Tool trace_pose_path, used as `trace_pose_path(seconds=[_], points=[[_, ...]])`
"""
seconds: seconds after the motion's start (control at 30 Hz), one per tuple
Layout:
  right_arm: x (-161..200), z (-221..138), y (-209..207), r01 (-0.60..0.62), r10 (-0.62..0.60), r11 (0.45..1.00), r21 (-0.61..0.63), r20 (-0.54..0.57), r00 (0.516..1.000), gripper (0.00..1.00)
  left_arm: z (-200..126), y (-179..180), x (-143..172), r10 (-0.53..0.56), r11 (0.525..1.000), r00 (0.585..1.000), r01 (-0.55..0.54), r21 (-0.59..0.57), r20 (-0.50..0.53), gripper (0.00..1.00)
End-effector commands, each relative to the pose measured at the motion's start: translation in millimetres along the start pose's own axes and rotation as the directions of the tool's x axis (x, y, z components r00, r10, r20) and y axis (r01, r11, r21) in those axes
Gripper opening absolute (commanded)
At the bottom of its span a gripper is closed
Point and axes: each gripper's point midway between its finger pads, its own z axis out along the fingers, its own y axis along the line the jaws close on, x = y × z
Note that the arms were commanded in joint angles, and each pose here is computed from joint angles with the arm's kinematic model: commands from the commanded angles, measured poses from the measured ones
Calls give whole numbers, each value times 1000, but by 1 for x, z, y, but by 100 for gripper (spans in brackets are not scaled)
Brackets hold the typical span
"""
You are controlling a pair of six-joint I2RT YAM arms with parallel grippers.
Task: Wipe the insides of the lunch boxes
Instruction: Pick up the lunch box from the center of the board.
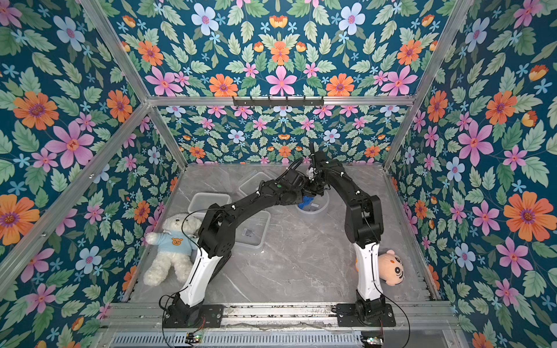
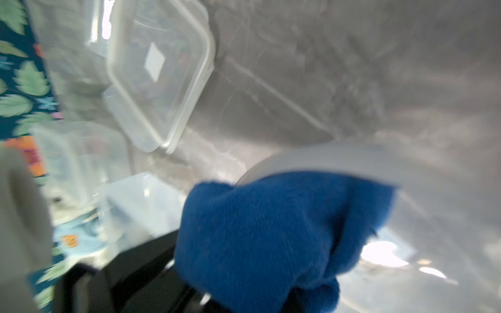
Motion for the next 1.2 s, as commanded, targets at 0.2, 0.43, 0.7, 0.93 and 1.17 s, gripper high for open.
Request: trace_pose_path(seconds=[0.2,0.43,0.7,0.93,1.17], points=[[-50,-69,22,33,-15,997,-63,262,965,0,-6,0,-6,6,1000,1000,-6,-3,29,0],[-51,-46,8,20,-19,1000,-6,214,977,0,-5,3,-7,13,1000,1000,-12,-19,26,0],[-32,1,-42,-36,26,981,189,55,998,0,-2,16,-4,31,996,999,-29,-87,21,1],[-10,-25,-68,-59,46,962,268,57,997,0,-3,29,-2,68,985,998,-65,-159,14,2],[42,-46,-106,-92,78,936,339,55,995,0,2,39,4,77,979,997,-76,-191,-1,2]])
